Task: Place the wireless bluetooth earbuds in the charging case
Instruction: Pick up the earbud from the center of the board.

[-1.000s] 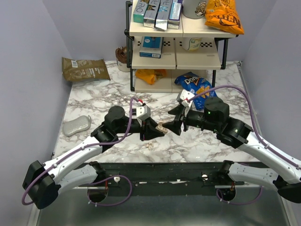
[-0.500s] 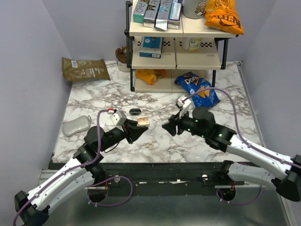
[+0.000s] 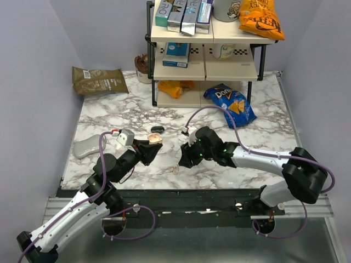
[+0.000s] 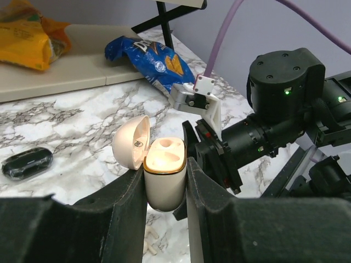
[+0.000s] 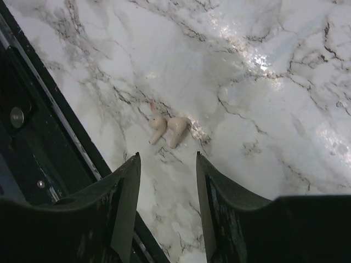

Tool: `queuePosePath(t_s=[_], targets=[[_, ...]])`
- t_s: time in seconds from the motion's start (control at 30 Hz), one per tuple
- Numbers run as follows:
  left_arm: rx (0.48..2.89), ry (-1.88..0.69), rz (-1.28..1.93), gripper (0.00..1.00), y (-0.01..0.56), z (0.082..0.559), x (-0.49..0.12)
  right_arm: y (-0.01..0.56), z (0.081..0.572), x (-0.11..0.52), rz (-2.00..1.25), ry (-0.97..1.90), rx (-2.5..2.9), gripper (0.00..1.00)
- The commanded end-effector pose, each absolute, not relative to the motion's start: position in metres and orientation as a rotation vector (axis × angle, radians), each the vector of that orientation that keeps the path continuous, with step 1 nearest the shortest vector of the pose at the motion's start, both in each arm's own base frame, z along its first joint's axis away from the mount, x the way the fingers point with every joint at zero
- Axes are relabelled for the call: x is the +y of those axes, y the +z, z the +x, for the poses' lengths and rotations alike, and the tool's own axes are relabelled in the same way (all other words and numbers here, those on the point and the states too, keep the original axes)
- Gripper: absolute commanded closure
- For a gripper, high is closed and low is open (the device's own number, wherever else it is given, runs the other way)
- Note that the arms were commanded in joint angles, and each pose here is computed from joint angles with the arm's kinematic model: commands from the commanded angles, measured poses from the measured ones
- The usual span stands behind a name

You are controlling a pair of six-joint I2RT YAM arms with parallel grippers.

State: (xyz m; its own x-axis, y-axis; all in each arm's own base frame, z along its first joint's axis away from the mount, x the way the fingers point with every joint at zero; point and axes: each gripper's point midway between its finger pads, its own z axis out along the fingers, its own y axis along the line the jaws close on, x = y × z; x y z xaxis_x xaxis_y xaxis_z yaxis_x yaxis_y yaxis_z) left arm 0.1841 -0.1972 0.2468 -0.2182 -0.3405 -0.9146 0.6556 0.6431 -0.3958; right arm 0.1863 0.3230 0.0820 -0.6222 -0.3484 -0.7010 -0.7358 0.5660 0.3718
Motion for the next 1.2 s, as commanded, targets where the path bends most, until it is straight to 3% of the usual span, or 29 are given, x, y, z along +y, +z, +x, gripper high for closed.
queuePosePath(t_s=[0.0,1.17], targets=[[1.56,-0.91,0.22,1.0,0.24,0.188,-0.191,0.087,0.192,0.343,-0.875,0.947,2.233,0.47],[1.566,-0.889,0.176,1.0,0.239,0.188,-0.182,0.026,0.192,0.348,-0.809,0.797,2.468,0.53]])
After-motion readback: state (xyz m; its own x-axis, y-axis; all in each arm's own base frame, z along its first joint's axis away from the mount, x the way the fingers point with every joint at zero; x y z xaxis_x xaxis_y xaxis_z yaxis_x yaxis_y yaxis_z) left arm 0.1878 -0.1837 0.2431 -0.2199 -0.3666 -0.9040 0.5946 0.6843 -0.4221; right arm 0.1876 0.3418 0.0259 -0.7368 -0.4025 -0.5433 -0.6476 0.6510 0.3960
